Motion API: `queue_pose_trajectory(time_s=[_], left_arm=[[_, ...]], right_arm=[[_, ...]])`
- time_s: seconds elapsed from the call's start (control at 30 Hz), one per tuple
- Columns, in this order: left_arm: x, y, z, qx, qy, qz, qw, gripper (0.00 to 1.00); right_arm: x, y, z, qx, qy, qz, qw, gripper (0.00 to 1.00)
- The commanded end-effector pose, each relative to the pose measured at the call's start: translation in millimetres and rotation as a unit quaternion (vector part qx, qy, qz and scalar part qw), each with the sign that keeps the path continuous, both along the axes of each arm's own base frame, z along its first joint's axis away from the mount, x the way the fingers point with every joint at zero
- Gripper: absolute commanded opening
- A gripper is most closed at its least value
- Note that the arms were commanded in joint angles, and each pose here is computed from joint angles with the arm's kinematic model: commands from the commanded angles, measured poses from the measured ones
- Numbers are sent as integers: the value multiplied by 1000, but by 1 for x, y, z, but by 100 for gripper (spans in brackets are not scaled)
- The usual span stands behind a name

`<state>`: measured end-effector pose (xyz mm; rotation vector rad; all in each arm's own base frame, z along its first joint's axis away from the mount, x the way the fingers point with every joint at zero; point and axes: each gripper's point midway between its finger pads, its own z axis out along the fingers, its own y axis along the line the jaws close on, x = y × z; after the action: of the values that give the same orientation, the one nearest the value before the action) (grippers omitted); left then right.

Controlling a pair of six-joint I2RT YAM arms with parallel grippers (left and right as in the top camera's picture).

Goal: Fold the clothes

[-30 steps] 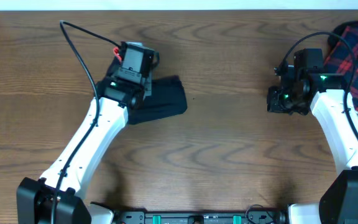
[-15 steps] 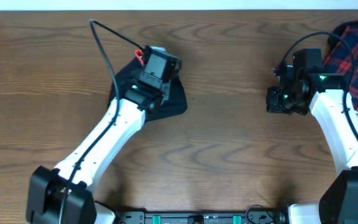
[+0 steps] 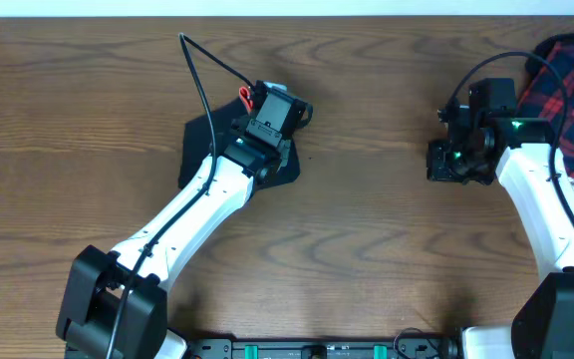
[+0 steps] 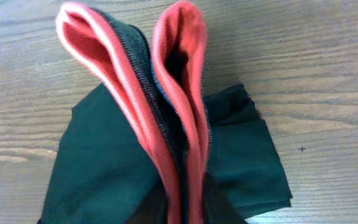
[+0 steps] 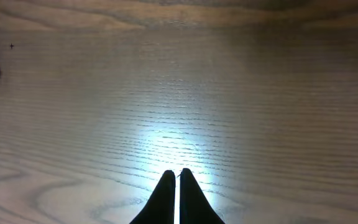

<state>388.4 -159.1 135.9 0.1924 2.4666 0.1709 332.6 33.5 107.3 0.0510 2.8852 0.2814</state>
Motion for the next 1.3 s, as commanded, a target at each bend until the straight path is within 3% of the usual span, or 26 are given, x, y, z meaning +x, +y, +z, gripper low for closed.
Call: queue_pose_trajectory(time_s=[0.0, 0.03, 0.43, 0.57, 0.7, 0.87, 1.0, 1.27], left_arm=[[8, -5, 11, -12, -17, 5, 1000, 59], [7, -6, 11, -14, -16, 3, 1000, 64], [10, -1, 11, -18, -16, 9, 1000, 62], [18, 27, 15, 12, -31, 49, 998, 45], [24, 59, 13, 12, -25, 93, 995, 14], [28, 75, 2, -59, 16, 101, 993, 8], [24, 97, -5, -96, 40, 142, 984, 7], [19, 110, -14, -227, 97, 143, 958, 7]], right_arm=[[3, 4, 5, 3, -9, 6, 1000, 4], [3, 4, 5, 3, -9, 6, 1000, 4], [3, 5, 5, 3, -8, 7, 1000, 4], [2, 37, 12, 50, -31, 103, 993, 3], [4, 93, 28, 114, -84, 218, 966, 1], [15, 152, 43, 114, -158, 296, 935, 1], [31, 191, 49, 100, -211, 302, 925, 2], [36, 262, 14, 198, -181, 281, 921, 1]])
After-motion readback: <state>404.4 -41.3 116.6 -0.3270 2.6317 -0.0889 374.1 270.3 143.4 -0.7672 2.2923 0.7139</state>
